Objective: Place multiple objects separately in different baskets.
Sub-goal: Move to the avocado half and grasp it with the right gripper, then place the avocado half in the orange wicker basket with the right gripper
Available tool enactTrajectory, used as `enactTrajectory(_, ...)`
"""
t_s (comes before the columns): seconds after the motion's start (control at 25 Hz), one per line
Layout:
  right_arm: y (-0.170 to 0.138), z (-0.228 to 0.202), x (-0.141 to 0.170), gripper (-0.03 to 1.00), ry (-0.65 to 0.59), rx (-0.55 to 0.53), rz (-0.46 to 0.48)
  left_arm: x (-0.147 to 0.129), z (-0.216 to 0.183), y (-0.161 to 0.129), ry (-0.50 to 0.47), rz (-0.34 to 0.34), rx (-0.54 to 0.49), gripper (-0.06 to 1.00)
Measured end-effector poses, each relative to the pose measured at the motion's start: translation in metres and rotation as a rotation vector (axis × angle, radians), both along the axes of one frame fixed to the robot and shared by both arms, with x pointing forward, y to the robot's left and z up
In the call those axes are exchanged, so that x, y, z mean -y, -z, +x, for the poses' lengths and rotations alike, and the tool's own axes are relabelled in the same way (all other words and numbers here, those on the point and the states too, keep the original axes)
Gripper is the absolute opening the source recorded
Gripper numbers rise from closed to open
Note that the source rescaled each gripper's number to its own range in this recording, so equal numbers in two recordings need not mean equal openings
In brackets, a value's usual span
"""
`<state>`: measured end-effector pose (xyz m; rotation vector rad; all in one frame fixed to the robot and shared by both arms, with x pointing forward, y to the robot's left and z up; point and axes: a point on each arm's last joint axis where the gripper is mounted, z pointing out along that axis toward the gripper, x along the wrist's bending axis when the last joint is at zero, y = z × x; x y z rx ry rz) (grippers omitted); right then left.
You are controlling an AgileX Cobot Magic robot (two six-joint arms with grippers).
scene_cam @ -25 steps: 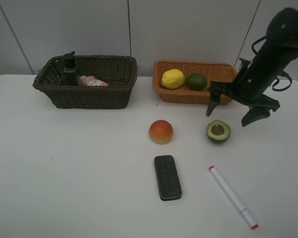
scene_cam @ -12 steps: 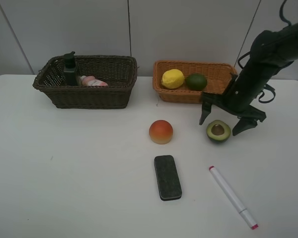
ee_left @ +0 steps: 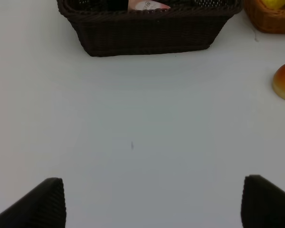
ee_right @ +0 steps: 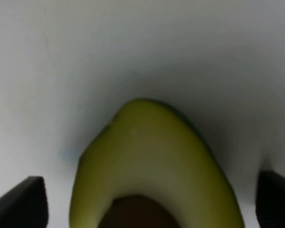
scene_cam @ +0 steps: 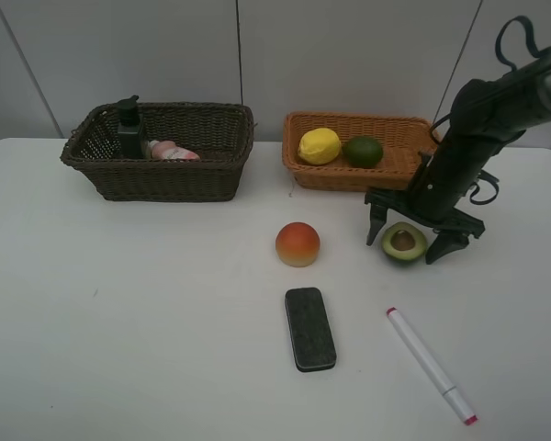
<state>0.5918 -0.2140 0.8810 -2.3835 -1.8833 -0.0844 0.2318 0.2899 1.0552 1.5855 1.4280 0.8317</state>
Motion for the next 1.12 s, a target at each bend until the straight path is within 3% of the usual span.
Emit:
enactTrajectory(0.16, 0.000, -0.003, 0.002, 0.58, -0.025, -0.028, -0.025, 0.000, 0.000, 0.000, 0.000, 0.000, 0.000, 0.92)
enactTrajectory(0.44, -0.019, -0.009, 0.011, 0.57, -0.127, -0.035, -0.109, 0.000, 0.000, 0.000, 0.000, 0.000, 0.000, 0.92)
enactTrajectory(0.72, -0.122, 0.014, 0.012, 0.57, -0.152, 0.328, -0.128, 0.000, 0.000, 0.000, 0.000, 0.000, 0.000, 0.92)
enactTrajectory(0.84, -0.145, 0.038, 0.009, 0.57, -0.164, 0.464, -0.138, 0.000, 0.000, 0.000, 0.000, 0.000, 0.000, 0.92)
enactTrajectory(0.96, -0.142, 0.065, 0.003, 0.57, -0.212, 0.508, -0.140, 0.000, 0.000, 0.000, 0.000, 0.000, 0.000, 0.92)
enactTrajectory(1.12, -0.111, 0.098, -0.004, 0.57, -0.251, 0.489, -0.141, 0.000, 0.000, 0.000, 0.000, 0.000, 0.000, 0.92)
